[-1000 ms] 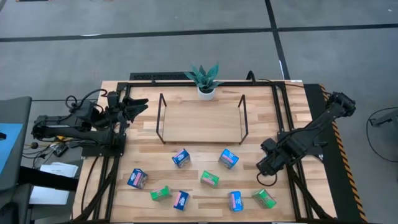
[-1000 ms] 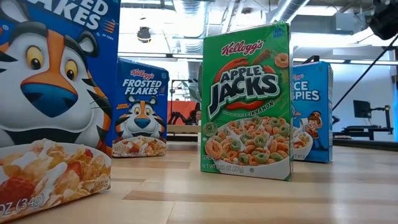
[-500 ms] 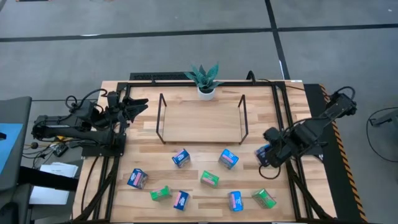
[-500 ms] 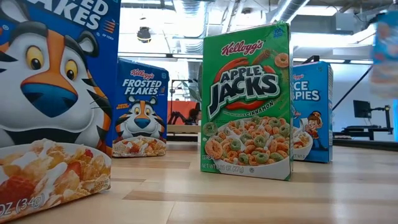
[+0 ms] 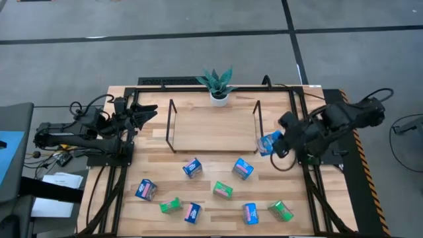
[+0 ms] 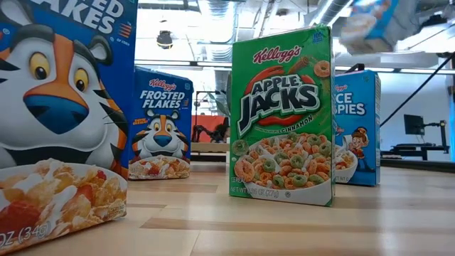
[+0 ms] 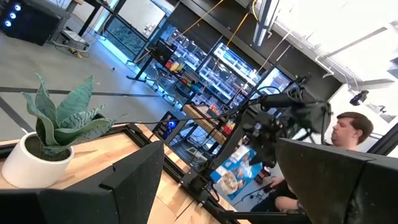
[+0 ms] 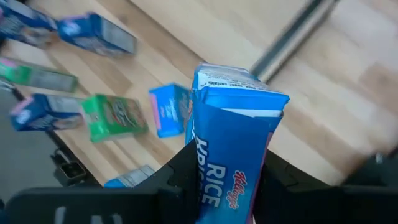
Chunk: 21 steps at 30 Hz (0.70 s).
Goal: Stack cereal on shelf
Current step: Put the top right light blue cereal box on the shelf
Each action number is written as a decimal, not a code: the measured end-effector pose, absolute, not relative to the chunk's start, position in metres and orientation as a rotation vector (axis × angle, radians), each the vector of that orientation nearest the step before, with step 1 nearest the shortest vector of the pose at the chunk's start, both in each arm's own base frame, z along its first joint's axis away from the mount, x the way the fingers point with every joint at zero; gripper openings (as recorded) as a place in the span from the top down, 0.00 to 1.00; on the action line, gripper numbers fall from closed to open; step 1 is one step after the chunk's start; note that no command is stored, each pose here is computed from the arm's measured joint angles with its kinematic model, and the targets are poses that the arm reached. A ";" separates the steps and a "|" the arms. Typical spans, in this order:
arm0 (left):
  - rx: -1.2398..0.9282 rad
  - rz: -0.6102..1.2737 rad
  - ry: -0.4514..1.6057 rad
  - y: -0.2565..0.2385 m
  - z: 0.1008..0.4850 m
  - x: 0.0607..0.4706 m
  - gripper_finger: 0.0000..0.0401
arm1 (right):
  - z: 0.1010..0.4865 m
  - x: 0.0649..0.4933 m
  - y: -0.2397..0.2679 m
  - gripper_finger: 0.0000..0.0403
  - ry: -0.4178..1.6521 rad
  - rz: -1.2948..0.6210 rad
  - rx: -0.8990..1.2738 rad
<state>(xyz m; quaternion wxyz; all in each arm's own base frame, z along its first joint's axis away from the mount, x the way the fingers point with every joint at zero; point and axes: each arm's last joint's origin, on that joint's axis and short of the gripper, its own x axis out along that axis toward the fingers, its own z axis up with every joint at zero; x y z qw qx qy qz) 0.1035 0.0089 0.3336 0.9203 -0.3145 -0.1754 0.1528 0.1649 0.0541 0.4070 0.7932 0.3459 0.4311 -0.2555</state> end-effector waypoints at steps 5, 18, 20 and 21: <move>-0.646 0.314 -0.360 0.009 0.334 0.104 0.25 | 0.426 0.169 0.041 0.69 0.829 -0.501 0.686; -0.646 0.314 -0.360 0.009 0.334 0.104 0.25 | 0.443 0.205 0.002 0.69 0.616 -0.431 0.374; -0.646 0.315 -0.361 0.009 0.334 0.104 0.25 | 0.442 0.215 -0.006 0.69 0.602 -0.441 0.329; -0.646 0.315 -0.360 0.009 0.333 0.104 0.25 | 0.441 0.220 -0.011 0.69 0.607 -0.442 0.308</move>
